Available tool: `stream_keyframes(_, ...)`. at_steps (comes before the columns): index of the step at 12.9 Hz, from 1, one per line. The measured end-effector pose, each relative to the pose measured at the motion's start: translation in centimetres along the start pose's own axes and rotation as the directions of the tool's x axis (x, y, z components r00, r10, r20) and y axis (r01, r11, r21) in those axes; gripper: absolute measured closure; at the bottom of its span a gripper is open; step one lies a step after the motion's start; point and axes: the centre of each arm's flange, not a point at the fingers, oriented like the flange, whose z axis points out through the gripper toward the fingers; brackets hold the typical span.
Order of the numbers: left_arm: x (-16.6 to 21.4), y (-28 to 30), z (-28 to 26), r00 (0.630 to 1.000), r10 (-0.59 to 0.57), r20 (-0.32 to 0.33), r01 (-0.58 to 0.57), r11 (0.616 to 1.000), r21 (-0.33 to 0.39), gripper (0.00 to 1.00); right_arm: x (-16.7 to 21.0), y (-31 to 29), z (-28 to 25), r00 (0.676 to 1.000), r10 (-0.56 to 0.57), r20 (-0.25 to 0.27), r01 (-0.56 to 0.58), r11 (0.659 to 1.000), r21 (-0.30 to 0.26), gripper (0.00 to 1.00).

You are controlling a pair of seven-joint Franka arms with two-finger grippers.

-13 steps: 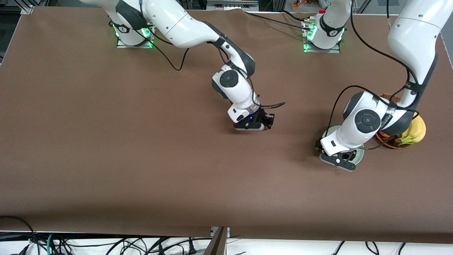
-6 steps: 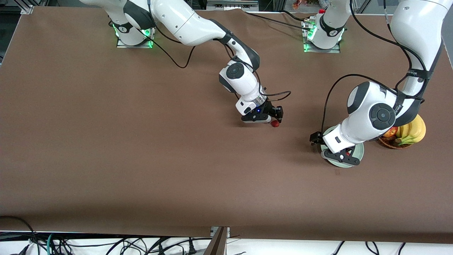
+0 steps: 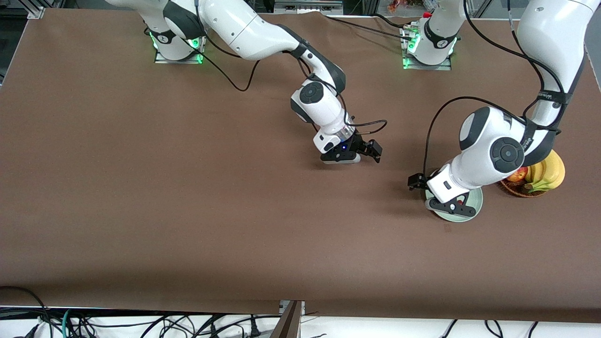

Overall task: Collect all strawberries into plate
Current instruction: 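Set the last strawberry mid-table and open the right gripper, then grasp the last strawberry with the left gripper while the right gripper returns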

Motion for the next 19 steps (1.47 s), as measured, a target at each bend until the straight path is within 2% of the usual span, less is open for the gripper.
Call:
stream_keyframes(2,-1.3,2.9,1.2,0.994,-0.105,0.039,0.105,0.994,-0.006,0.0,2.0,0.0,-0.9,1.0,0.012,0.012,-0.011,0.999,-0.046,0.0)
stream_keyframes(6,-4.5,4.2,3.2,0.987,-0.129,0.096,0.126,0.991,0.035,0.0,11.7,-0.7,-9.4,0.999,-0.005,0.054,0.014,0.987,-0.158,0.0)
stream_keyframes(10,-10.8,5.3,8.0,0.977,-0.103,0.186,0.087,0.992,0.093,0.0,21.3,3.5,-18.4,0.978,-0.102,0.181,0.151,0.947,-0.283,0.0)
stream_keyframes(12,-14.2,5.6,11.5,0.979,-0.101,0.179,0.088,0.993,0.077,0.0,25.3,7.0,-22.1,0.962,-0.116,0.249,0.196,0.926,-0.324,0.0)
stream_keyframes(14,-16.2,6.0,13.3,0.971,-0.156,0.182,0.143,0.987,0.079,0.0,29.1,11.2,-25.7,0.947,-0.098,0.306,0.211,0.908,-0.363,0.0)
stream_keyframes(17,-17.8,8.5,14.1,0.965,-0.182,0.188,0.167,0.982,0.089,0.0,34.0,18.1,-31.7,0.906,-0.133,0.401,0.312,0.852,-0.421,0.0)
stream_keyframes(19,-18.0,9.3,14.5,0.969,-0.178,0.17,0.169,0.983,0.069,0.04,36.0,21.0,-36.3,0.894,-0.14,0.425,0.354,0.801,-0.483,0.0)
